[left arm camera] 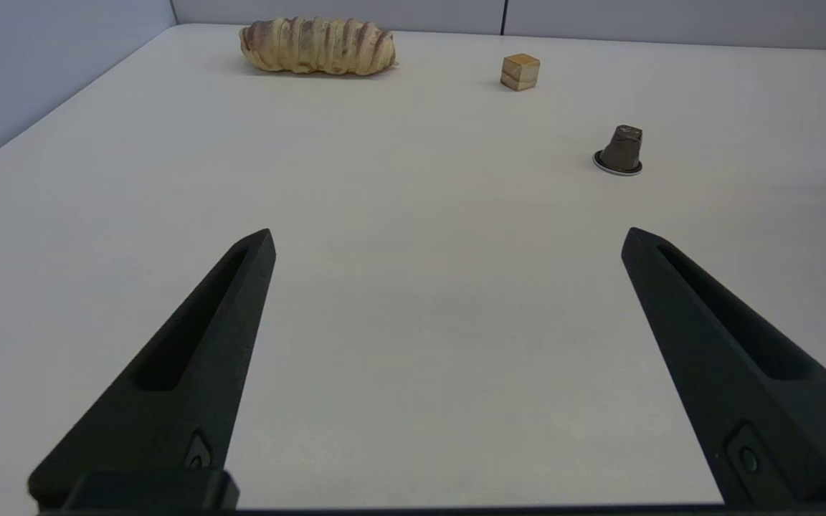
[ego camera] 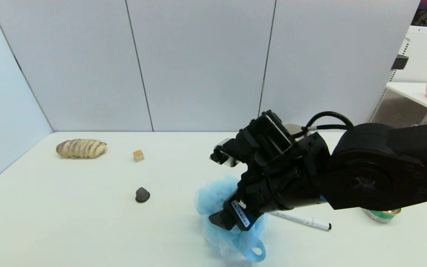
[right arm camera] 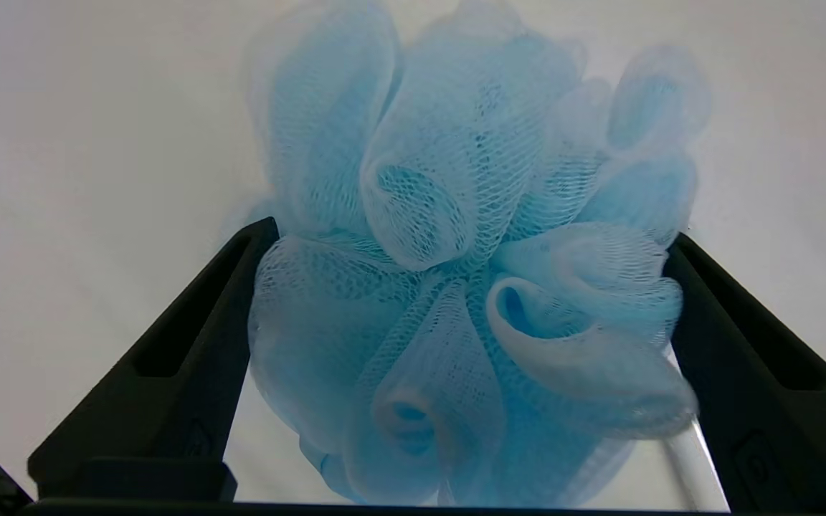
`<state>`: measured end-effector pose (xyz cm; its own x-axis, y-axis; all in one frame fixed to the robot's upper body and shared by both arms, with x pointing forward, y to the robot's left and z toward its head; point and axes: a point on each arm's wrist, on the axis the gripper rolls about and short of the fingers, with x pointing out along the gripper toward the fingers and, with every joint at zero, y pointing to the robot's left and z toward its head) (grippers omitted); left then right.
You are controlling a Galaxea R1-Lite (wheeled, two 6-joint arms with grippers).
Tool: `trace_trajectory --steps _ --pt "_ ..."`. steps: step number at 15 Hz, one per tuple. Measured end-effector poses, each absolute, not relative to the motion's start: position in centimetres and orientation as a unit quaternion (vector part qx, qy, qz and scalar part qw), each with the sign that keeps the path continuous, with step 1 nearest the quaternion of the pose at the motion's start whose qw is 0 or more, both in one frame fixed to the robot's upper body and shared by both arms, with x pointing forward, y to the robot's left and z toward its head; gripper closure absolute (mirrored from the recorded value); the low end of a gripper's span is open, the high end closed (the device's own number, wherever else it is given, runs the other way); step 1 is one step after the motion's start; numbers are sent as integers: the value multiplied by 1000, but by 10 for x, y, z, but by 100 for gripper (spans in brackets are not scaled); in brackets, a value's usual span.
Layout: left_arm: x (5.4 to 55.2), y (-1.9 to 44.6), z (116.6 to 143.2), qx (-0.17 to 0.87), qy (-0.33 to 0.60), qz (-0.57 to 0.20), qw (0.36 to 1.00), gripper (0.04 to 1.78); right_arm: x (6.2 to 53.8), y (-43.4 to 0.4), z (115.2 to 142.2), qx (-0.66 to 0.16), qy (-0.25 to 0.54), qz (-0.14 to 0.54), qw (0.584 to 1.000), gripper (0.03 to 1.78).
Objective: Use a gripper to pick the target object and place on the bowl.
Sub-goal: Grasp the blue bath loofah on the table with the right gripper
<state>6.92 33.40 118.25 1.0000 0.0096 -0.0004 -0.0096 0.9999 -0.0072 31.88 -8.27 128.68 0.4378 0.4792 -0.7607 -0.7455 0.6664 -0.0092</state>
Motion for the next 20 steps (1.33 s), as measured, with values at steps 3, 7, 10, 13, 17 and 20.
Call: trace_trajectory --steps 3,7,10,13,17,20 --pt "69 334 1183 -4 0 5 1000 11 321 -80 1277 -181 391 367 825 10" --pt "69 334 1183 -4 0 5 1000 11 328 -74 1267 -179 383 362 831 10" --pt "69 334 1183 -4 0 5 1000 11 331 -72 1261 -182 391 358 828 10" --pt "69 334 1183 -4 0 5 1000 11 331 -75 1252 -189 406 352 822 10" --pt "69 334 1183 -4 0 5 1000 11 333 -77 1244 -191 415 347 819 10" --pt "69 334 1183 -4 0 4 1000 11 334 -77 1240 -198 421 336 819 19"
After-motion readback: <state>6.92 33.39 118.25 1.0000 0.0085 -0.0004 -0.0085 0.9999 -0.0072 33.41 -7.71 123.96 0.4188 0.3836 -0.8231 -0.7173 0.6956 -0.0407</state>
